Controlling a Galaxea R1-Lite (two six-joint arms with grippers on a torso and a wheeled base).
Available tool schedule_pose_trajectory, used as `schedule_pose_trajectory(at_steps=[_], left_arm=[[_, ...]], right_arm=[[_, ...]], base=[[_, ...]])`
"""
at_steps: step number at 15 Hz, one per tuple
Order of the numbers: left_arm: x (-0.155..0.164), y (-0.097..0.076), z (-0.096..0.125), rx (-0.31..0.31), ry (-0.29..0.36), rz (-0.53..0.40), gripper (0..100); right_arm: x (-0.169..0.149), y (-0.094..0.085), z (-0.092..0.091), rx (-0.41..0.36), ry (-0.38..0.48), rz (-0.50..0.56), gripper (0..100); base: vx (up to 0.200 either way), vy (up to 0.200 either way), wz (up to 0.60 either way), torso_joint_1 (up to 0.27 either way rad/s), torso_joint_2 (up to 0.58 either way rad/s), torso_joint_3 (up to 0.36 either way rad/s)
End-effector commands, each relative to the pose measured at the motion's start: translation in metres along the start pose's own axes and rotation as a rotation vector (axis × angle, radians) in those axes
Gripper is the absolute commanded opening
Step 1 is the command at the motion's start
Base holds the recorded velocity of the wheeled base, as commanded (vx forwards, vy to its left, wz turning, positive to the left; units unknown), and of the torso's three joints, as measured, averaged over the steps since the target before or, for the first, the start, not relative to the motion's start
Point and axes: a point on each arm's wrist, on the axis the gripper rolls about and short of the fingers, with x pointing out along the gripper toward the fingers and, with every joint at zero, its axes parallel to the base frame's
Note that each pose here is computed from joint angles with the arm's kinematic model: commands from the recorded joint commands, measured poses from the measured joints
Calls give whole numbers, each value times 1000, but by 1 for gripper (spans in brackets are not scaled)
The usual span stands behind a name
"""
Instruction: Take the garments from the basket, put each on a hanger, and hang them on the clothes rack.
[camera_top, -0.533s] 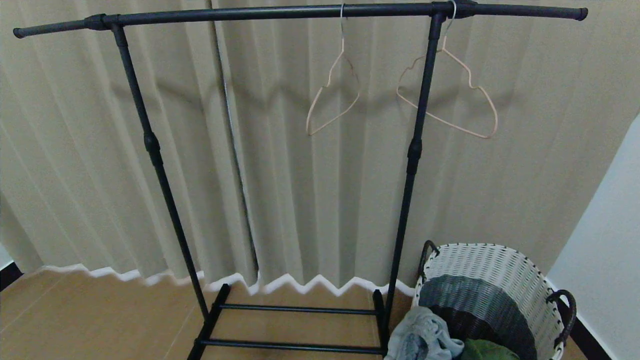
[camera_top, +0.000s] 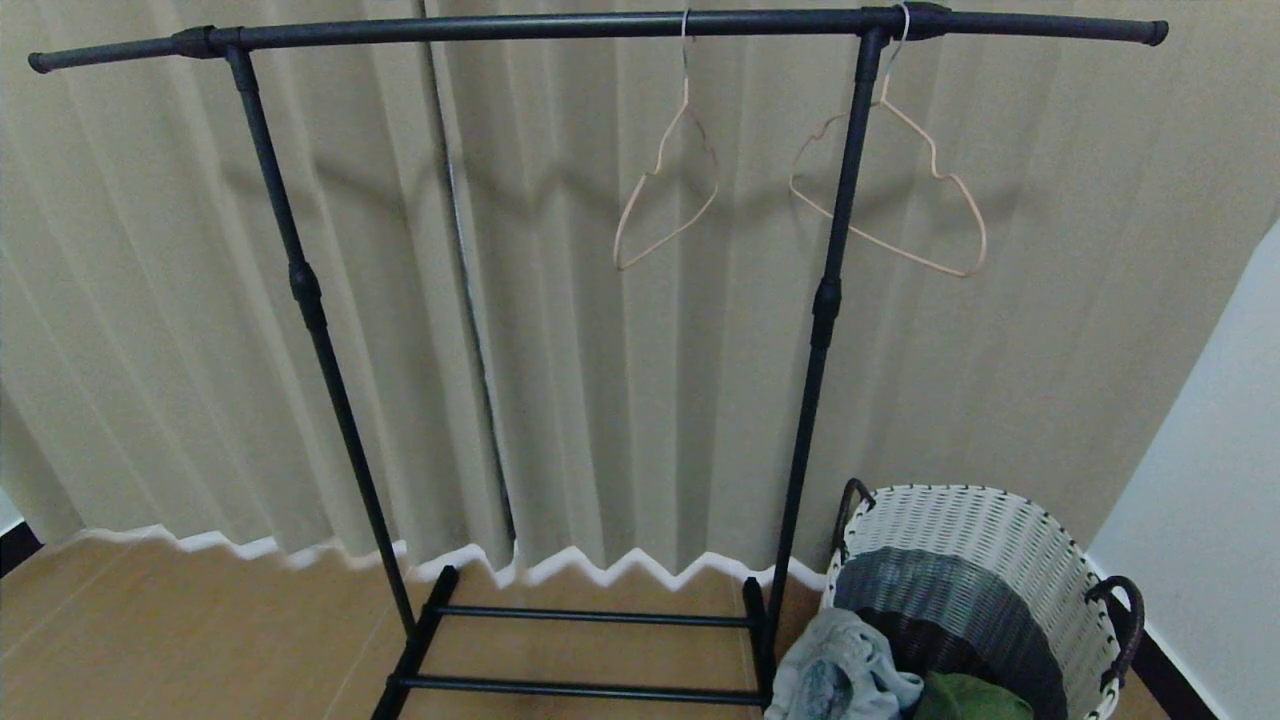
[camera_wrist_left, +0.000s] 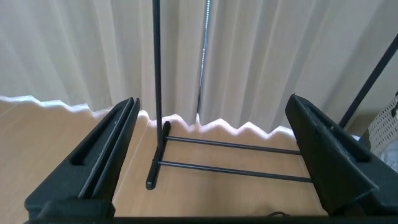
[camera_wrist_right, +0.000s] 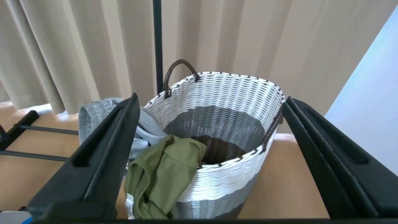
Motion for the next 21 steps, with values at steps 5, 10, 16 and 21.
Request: schedule_pose_trajectory(at_steps=[5, 10, 16, 21], left_arm=[[0, 0, 0, -2, 1, 1, 100], [0, 0, 0, 1, 1, 2, 100], [0, 0, 0, 21, 1, -9, 100], [0, 0, 0, 21, 0, -9, 100]], right_arm=[[0, 0, 0, 0, 0, 1, 100], [0, 0, 0, -5, 0, -1, 100], [12, 0, 2, -145, 147, 98, 100], [24, -1, 7, -143, 280, 120, 100]], base=[[-200, 0, 0, 0, 4, 0], [-40, 0, 0, 0, 0, 0], [0, 0, 0, 0, 0, 0], [0, 0, 0, 0, 0, 0]])
